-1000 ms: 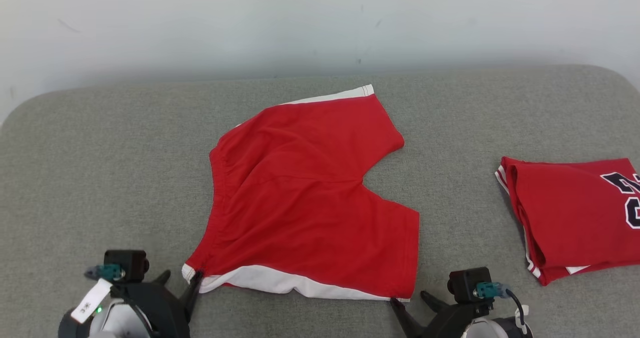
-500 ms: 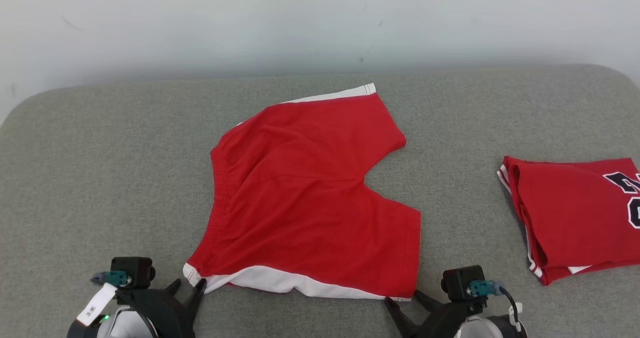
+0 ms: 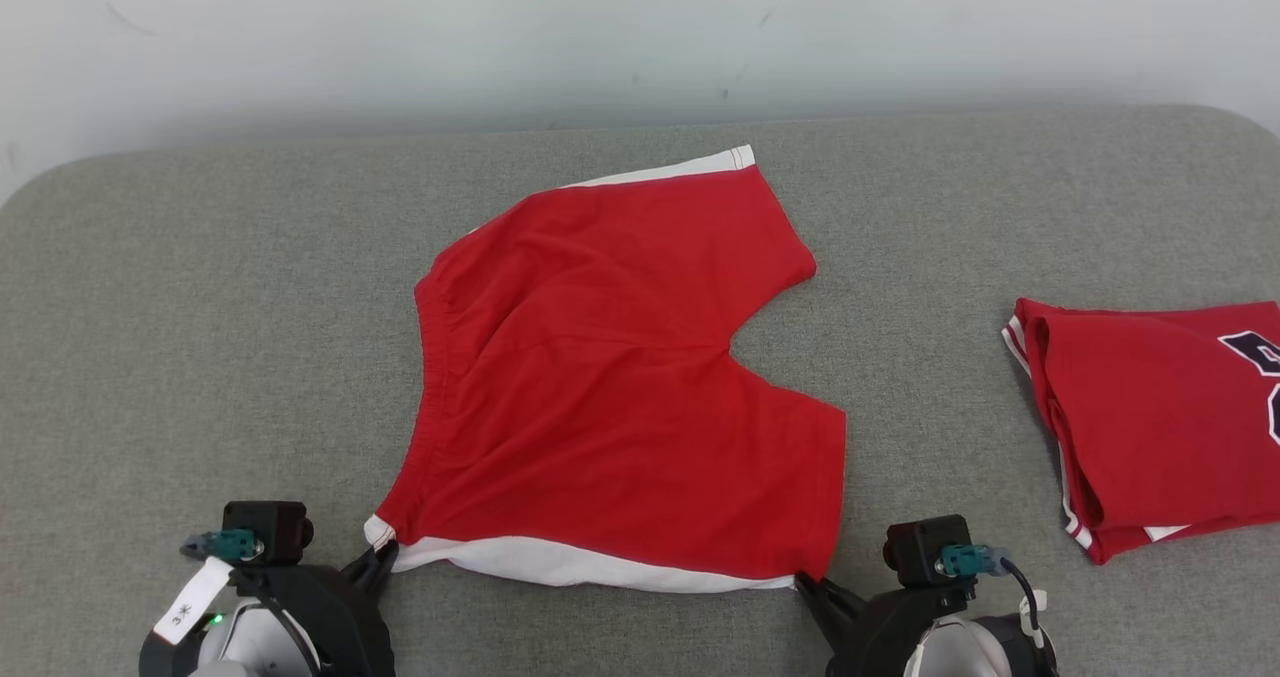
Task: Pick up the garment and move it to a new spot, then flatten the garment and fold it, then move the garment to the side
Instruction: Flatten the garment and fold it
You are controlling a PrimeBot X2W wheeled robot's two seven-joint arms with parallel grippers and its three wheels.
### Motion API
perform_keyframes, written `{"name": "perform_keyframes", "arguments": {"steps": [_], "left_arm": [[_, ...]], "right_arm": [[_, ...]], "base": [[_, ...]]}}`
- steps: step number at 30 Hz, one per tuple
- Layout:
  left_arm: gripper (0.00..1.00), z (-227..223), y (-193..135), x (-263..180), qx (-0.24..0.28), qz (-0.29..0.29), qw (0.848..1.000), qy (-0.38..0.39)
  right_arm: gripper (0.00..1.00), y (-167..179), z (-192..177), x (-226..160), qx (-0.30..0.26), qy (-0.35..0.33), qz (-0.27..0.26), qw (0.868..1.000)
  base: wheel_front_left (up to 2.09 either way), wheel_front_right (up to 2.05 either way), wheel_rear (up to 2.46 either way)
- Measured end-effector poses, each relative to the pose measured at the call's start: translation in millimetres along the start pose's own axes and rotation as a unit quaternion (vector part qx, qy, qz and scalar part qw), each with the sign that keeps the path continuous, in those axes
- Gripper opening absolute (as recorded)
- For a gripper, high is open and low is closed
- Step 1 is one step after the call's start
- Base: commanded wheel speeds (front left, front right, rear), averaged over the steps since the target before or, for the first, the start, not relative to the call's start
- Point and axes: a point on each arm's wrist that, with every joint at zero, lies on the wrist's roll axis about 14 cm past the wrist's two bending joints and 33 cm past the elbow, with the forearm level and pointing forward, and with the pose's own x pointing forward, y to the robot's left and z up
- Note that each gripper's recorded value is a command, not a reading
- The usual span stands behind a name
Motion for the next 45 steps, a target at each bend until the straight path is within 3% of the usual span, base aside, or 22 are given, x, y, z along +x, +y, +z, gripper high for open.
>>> {"name": "perform_keyframes", "arguments": {"steps": [10,19,30,36,41,45], "left_arm": [[0.0,8.3,-1.6,-2.8,-0.02,0.002,0.999,-0.033],[0.0,8.9,-27.1,-22.3,-0.072,-0.019,0.992,-0.098],[0.0,8.7,-25.6,-50.7,-0.07,-0.014,0.989,-0.131],[0.0,25.7,-28.3,-60.2,-0.072,-0.012,0.984,-0.161],[0.0,41.4,-34.3,-57.3,-0.069,-0.016,0.983,-0.17],[0.0,70.6,-38.2,-49.0,-0.05,-0.022,0.981,-0.188]], "right_arm": [[0.0,-18.2,5.4,-8.5,-0.02,-0.007,-0.007,1.0],[0.0,-27.4,-3.7,-37.4,0.023,-0.015,0.018,0.999],[0.0,-30.5,5.8,-70.0,0.044,-0.038,0.042,0.997],[0.0,-26.9,31.8,-82.5,0.03,-0.073,0.053,0.995],[0.0,-6.5,64.7,-79.2,-0.016,-0.09,0.092,0.992],[0.0,-10.9,96.3,-71.9,-0.058,-0.103,0.09,0.989]], "base": [[0.0,0.0,0.0],[0.0,0.0,0.0],[0.0,0.0,0.0],[0.0,0.0,0.0],[0.0,0.0,0.0],[0.0,0.0,0.0]]}}
